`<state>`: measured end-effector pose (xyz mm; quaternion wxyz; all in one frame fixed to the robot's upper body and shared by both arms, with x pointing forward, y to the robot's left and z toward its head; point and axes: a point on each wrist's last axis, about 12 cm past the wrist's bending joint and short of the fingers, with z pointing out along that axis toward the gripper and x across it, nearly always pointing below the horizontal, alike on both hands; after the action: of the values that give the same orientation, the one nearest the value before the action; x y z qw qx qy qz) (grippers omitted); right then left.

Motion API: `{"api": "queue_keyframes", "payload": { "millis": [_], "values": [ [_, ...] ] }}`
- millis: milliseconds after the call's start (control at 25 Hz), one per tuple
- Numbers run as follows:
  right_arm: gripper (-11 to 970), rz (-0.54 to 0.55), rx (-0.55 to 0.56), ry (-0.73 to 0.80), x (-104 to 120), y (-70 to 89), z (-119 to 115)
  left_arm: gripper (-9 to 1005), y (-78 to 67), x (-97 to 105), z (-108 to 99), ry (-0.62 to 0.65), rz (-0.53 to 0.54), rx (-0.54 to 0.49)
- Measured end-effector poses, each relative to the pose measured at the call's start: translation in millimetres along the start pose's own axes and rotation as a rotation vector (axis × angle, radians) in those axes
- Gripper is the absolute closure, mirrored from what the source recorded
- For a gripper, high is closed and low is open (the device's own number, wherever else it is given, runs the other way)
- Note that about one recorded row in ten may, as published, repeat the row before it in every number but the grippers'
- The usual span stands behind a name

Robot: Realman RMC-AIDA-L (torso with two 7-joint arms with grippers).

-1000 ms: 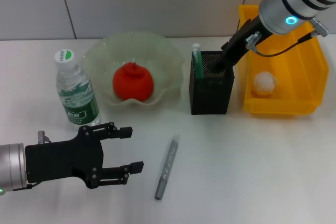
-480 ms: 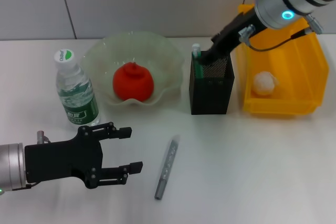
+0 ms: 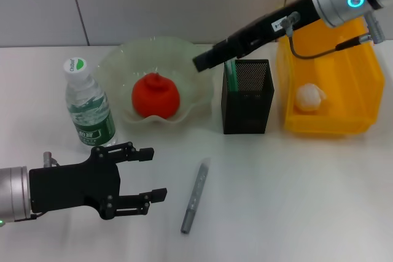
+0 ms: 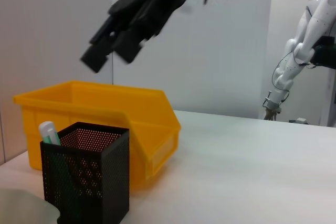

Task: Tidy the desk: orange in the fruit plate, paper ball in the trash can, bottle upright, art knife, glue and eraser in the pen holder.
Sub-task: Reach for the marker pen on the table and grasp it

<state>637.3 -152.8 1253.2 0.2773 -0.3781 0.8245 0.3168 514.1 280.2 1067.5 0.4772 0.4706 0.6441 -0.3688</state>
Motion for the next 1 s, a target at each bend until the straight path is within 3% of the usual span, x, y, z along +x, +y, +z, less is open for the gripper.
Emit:
{"api": "queue_keyframes", "payload": {
  "millis": [240, 400, 600, 760, 840, 1000],
  "values": [
    [256, 0.148, -0.094, 0.153, 1, -0.1, 9, 210, 0.0, -1, 0, -0.001, 0.002, 0.002],
    [247, 0.179, -0.109, 0.190, 5, -4.0, 15, 210, 0.3, -1, 0, -0.002, 0.005, 0.003],
    [235, 0.098, -0.123, 0.168, 25, -8.0, 21, 210, 0.8, -2, 1, 0.001, 0.013, 0.007],
    [226, -0.043, -0.152, 0.111, 52, -9.6, 25, 210, 0.7, -4, 4, -0.009, 0.002, 0.009],
    [221, -0.144, -0.193, 0.006, 73, -8.9, 22, 210, 0.6, -5, 6, -0.016, 0.004, 0.011],
    [212, -0.201, -0.234, -0.138, 96, -9.7, 13, 210, 0.3, -8, 8, -0.024, 0.008, 0.015]
  ]
}}
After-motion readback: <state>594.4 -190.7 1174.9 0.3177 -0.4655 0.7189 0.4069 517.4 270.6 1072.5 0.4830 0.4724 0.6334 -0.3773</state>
